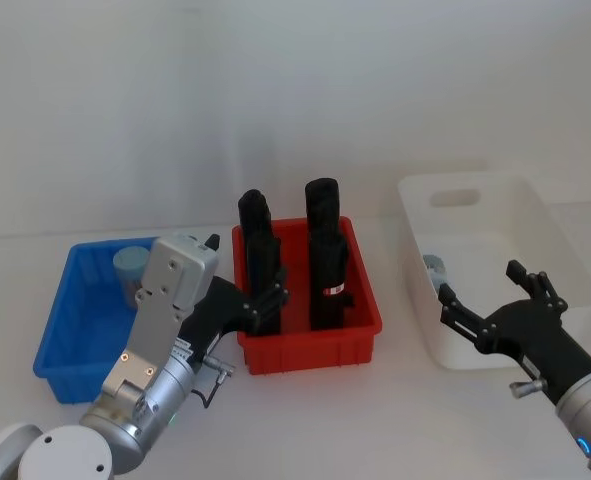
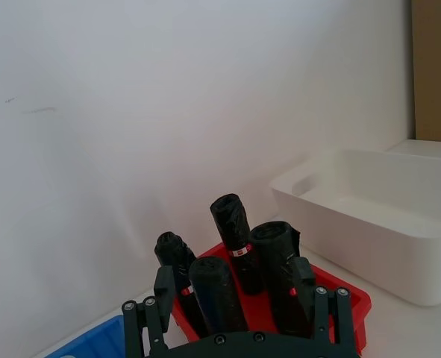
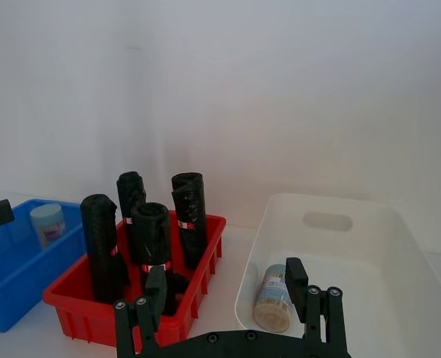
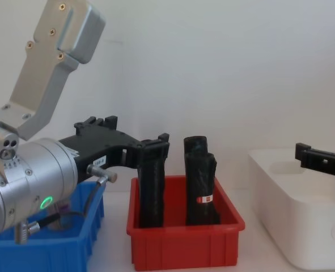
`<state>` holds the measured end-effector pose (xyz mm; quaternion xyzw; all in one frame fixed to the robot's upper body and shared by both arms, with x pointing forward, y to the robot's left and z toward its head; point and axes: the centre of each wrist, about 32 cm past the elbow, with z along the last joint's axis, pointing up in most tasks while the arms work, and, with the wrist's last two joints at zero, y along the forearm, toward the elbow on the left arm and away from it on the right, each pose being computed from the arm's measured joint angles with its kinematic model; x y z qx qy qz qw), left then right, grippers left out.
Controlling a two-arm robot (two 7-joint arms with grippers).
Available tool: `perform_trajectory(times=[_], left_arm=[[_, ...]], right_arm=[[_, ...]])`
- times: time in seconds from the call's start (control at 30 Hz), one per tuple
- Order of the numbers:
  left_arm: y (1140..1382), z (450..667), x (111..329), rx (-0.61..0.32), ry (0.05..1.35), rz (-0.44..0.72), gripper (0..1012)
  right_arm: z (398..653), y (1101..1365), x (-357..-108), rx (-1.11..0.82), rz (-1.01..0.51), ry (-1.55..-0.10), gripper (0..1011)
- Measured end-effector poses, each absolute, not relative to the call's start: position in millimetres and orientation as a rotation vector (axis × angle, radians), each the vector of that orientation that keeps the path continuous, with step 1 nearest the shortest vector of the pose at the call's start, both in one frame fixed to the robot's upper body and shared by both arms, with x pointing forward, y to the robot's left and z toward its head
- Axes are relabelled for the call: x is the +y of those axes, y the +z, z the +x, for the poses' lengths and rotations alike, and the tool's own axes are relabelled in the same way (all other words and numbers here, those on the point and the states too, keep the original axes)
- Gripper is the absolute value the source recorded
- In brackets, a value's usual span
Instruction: Pick the cotton swabs from the blue box and place them into the white box.
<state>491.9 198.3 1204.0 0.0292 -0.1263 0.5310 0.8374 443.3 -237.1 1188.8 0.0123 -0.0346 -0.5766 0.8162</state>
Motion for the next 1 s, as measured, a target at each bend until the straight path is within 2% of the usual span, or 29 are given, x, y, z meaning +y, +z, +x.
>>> perform_trajectory(times=[0.5, 0.77, 1.0], left_arm=[[1204, 492, 198, -0.268, 1.124, 0.061, 1000], [1204, 492, 198, -0.268, 1.124, 0.061, 1000], [1204, 492, 198, -0.268, 1.124, 0.061, 1000]], right_arm=[[451, 1186, -238, -0.080, 0.020, -1.214, 1002], [472, 1180, -237, -0.089, 0.000, -1.166, 1002], [501, 1173, -233, -0.093, -0.022, -1.098, 1002]])
